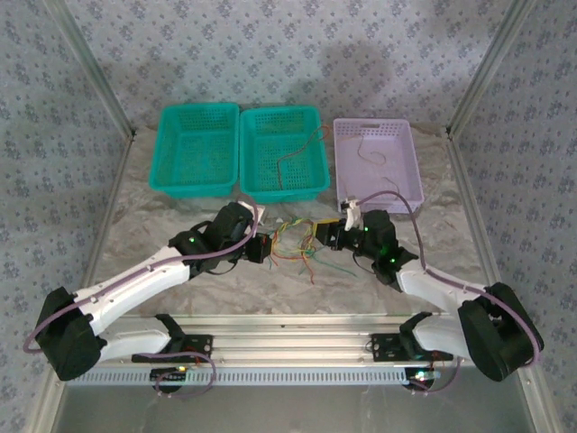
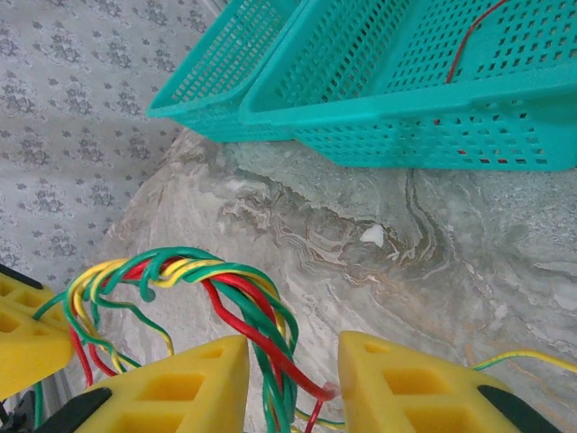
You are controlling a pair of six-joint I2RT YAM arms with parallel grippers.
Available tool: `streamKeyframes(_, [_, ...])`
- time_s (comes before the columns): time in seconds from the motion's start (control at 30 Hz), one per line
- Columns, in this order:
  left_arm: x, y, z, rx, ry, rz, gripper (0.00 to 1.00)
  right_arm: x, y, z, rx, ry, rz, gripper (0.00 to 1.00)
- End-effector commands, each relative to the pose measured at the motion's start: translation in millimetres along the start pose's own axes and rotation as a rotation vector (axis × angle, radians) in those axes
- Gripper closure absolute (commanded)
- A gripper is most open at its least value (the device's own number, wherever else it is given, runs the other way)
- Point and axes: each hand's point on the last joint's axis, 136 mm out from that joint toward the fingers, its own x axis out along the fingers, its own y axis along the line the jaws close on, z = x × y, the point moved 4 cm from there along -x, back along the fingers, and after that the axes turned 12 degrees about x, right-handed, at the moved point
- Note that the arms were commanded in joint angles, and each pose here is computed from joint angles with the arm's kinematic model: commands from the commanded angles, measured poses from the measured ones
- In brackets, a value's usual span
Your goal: Untangle the cables
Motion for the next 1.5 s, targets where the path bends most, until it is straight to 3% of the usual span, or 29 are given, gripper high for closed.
streamKeyframes(0.0, [-5.5, -3.8, 8.9, -0.001, -0.036, -0.023, 1.00, 2.3, -1.8, 0.0, -0.022, -0.012, -0.006, 0.67])
streamKeyframes(0.27, [-4.6, -4.8, 9.5, 0.000, -0.031, -0.026, 1.00, 4.5, -1.2, 0.0, -0.019, -0.012, 0.002, 0.79])
streamKeyframes(0.43, [-5.8, -3.9, 10.2, 0.005, -0.031, -0.018, 1.00, 4.9, 1.4, -0.2, -0.034, -0.011, 0.020, 1.00])
streamKeyframes(0.63, [-9.3, -1.7, 12.3, 0.008, -0.032, 0.001, 1.00, -8.9, -6.5, 9.9, -0.047, -0.084, -0.063, 1.00])
streamKeyframes(0.87, [-28.0, 9.4, 19.5, 0.023, -0.028, 0.076, 1.00, -47.0, -35.8, 34.0, 0.003, -0.253, -0.290, 1.00])
streamKeyframes(1.17, [-52.3, 24.4, 29.5, 0.035, -0.038, 0.138, 1.00, -77.5, -63.8, 43.2, 0.104, -0.347, -0.417, 1.00])
streamKeyframes(1.23, [-55.5, 24.3, 30.8, 0.031, -0.043, 0.129, 1.00, -76.4, -58.9, 44.6, 0.098, -0.349, -0.362, 1.00])
streamKeyframes(1.37, [-50.5, 17.6, 30.7, 0.015, -0.046, 0.070, 1.00, -56.1, -21.8, 39.2, 0.041, -0.253, -0.100, 1.00])
streamKeyframes(1.47, [-44.0, 13.9, 30.7, 0.006, -0.041, 0.034, 1.00, -36.9, 7.3, 30.9, -0.024, -0.151, 0.028, 0.85])
